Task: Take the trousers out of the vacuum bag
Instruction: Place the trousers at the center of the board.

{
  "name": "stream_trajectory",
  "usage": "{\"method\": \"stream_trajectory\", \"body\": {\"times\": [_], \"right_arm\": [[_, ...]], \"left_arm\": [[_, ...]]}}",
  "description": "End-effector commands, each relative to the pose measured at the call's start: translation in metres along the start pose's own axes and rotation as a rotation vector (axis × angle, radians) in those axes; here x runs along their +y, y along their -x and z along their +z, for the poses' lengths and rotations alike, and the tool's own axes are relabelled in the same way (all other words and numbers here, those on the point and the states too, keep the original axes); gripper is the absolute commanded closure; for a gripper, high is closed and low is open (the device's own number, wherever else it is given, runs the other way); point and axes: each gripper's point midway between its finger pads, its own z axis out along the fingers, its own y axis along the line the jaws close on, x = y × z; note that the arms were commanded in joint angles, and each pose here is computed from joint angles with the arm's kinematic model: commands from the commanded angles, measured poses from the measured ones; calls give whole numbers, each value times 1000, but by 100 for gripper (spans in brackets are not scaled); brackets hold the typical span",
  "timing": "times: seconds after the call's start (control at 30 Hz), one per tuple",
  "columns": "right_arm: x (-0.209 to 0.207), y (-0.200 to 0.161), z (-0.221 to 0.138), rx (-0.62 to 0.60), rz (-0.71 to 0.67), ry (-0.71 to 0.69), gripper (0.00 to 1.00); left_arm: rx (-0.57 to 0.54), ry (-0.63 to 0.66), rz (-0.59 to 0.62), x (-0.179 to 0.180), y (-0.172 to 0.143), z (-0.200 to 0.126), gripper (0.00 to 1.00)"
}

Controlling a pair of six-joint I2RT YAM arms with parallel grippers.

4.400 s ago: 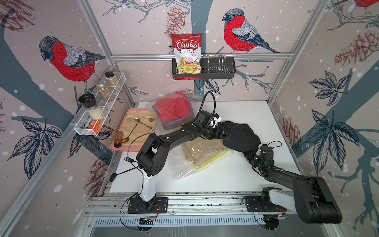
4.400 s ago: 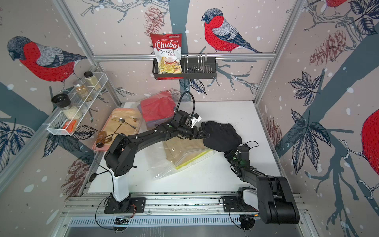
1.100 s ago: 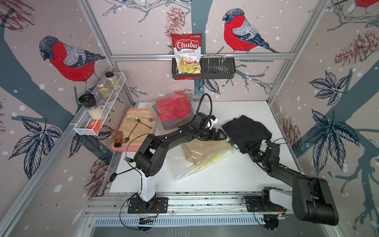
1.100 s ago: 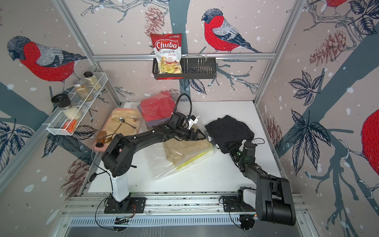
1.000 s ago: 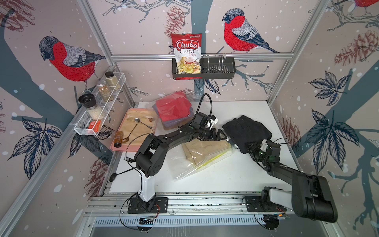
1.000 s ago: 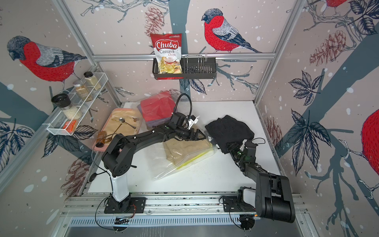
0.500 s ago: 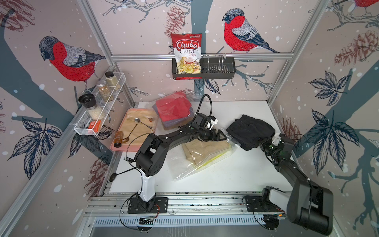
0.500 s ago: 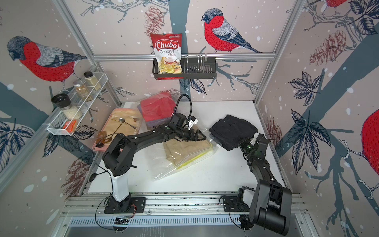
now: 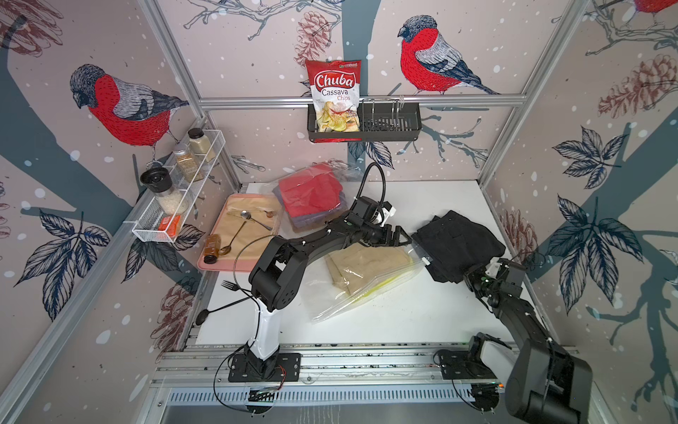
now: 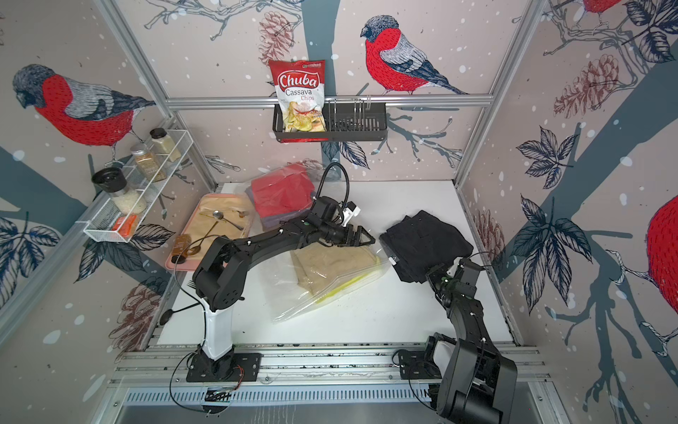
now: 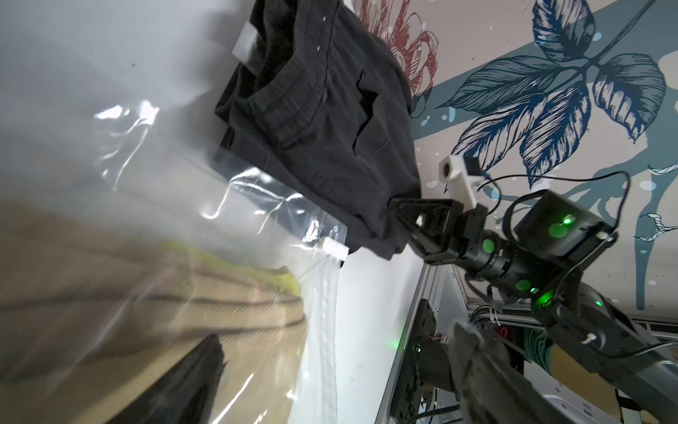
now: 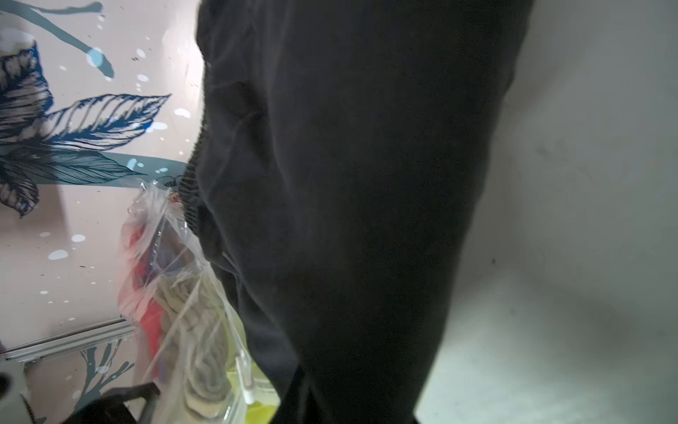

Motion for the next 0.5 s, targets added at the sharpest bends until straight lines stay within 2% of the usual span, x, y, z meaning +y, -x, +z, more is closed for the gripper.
{"method": "stream_trajectory", "body": {"times": [0.0,0.07,0.17,0.27,0.47], "right_arm": [[3,-7,-4,9,-15,19,53],[9,0,-11,-30,-30,23,35],[11,14,-20,-103,-61,-11,19],[7,31,-29,-176,-88,-80,12],[18,71,-43,-302,-96,-119,4]], "left_arm": [[11,-36,29,-16,10,9,2],[10,-53,39,-25,17,19,2],[4,-86,50,-37,24,34,2],[-23,-142,65,-53,32,45,3],[-55,-247,82,-80,41,75,5]]}}
